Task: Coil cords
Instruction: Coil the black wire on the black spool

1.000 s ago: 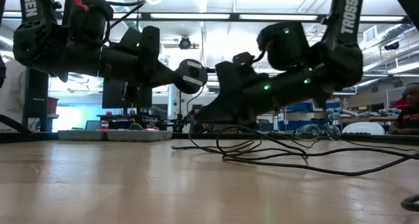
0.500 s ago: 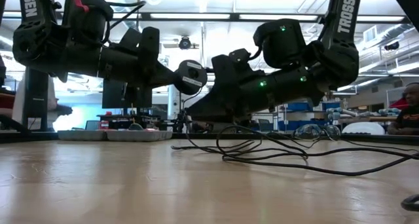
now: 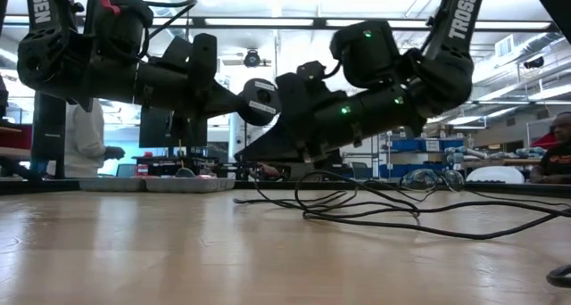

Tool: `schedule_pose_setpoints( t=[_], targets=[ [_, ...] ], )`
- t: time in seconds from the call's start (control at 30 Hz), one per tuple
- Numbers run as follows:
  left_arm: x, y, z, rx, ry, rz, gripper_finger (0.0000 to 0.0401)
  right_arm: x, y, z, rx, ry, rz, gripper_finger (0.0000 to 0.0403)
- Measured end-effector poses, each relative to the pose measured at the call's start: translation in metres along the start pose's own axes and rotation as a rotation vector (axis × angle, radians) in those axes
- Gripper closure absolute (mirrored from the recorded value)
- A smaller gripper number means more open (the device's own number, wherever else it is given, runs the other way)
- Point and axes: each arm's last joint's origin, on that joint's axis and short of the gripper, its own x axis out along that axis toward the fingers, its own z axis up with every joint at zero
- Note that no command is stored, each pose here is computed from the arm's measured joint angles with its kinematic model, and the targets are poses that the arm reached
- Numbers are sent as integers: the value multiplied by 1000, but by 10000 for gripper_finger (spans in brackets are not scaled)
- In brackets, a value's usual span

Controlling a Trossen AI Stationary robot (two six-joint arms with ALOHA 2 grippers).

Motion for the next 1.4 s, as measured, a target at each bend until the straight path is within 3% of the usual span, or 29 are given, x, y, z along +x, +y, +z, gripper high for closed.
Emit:
schedule_pose_setpoints(
  t=[0.07, 0.4, 0.77, 1.13, 1.4],
  targets=[
    [0, 0, 0, 0, 0, 0, 401, 5, 3, 4, -36, 19, -3, 393],
    [0, 3, -5, 1, 49, 31, 401, 23, 12, 35, -118, 53, 75, 400],
    [-2, 4, -14, 27, 124, 37, 401, 1, 6, 80, -161, 54, 18, 402],
    [-2, 4, -14, 27, 133, 22, 401, -30, 4, 108, -267, 92, -250, 403],
    [-2, 3, -14, 19, 136, 11, 401, -38, -3, 100, -221, 210, -376, 402]
  ],
)
